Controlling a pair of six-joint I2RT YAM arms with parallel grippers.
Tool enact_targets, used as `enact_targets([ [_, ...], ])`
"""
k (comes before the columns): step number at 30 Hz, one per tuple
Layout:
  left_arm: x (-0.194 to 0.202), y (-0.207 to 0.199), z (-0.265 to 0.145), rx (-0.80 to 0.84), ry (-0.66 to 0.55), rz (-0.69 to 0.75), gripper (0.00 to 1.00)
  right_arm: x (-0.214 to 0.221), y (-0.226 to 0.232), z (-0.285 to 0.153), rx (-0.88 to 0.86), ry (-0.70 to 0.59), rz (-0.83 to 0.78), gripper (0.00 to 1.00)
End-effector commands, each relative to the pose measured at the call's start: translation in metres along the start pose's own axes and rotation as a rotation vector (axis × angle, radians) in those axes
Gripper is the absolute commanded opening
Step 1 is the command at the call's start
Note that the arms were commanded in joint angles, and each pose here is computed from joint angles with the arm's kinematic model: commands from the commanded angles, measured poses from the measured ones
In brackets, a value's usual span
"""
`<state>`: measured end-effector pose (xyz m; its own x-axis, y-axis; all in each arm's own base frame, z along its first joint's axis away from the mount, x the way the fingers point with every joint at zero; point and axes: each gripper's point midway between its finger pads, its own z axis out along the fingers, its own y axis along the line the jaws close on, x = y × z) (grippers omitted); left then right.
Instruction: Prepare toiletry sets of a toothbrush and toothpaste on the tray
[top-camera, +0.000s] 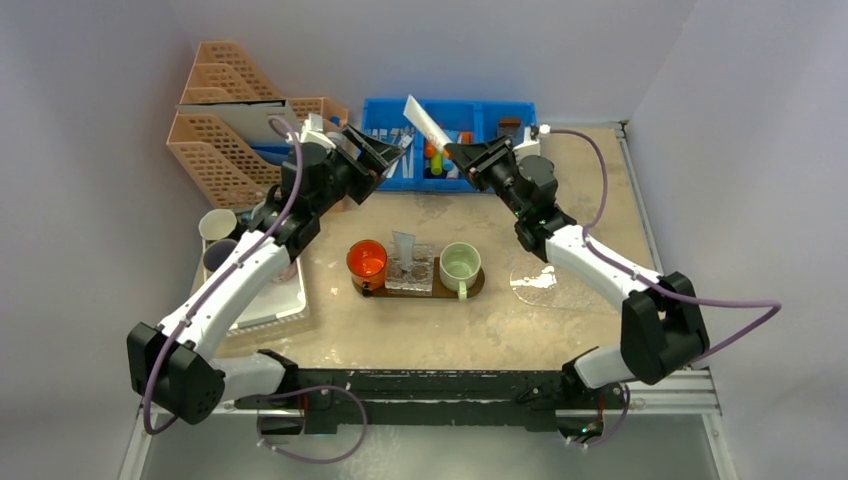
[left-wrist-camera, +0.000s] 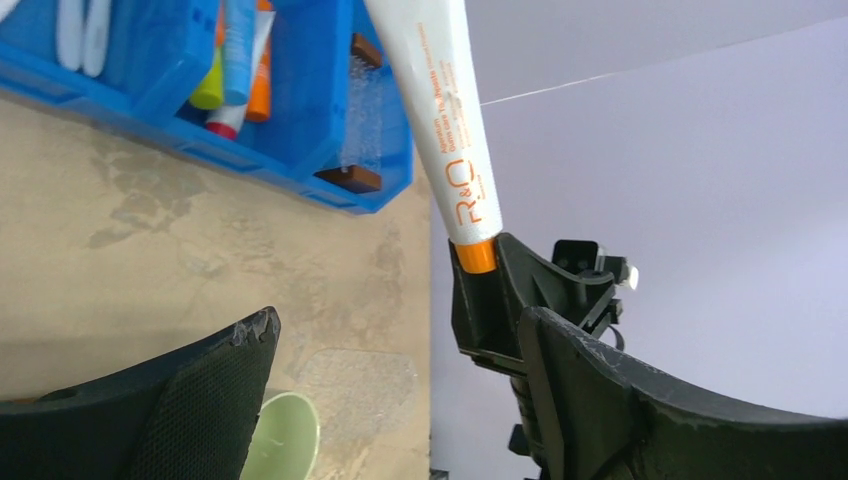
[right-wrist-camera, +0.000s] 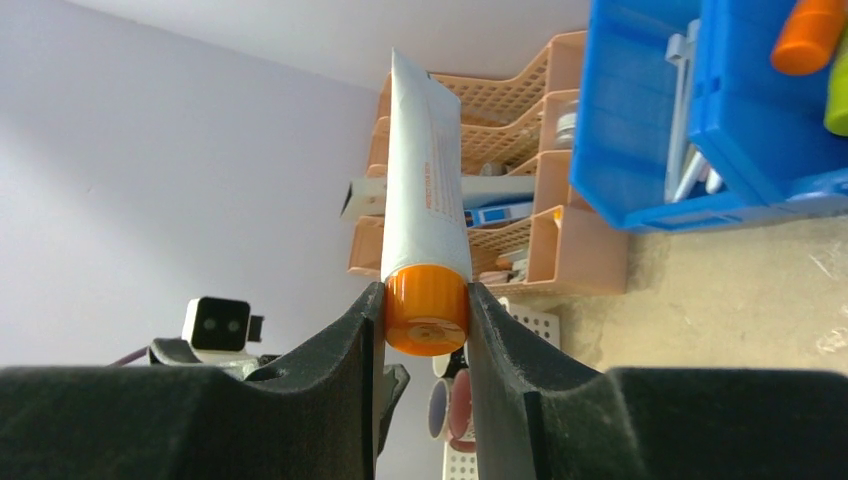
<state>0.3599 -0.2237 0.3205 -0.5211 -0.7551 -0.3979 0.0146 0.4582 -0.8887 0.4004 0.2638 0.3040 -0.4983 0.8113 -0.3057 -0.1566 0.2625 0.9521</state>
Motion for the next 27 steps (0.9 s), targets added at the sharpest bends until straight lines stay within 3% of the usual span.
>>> enact_targets([
  [1,-0.022,-0.049,-0.015,0.197,-0.046,-0.015,0.88,-0.003,0.057,-0.009,-0.223,0.006,-0.013,0.00],
  [15,-0.031,-0.068,-0.017,0.441,-0.032,0.099,0.88,0.001,0.094,-0.018,-0.367,0.066,0.103,0.00],
  [21,-0.039,-0.085,-0.012,0.549,-0.076,0.118,0.85,0.004,0.107,-0.022,-0.411,0.114,0.155,0.00],
  [27,-0.047,-0.080,-0.006,0.549,-0.137,0.107,0.82,0.008,0.124,-0.028,-0.475,0.158,0.214,0.00],
])
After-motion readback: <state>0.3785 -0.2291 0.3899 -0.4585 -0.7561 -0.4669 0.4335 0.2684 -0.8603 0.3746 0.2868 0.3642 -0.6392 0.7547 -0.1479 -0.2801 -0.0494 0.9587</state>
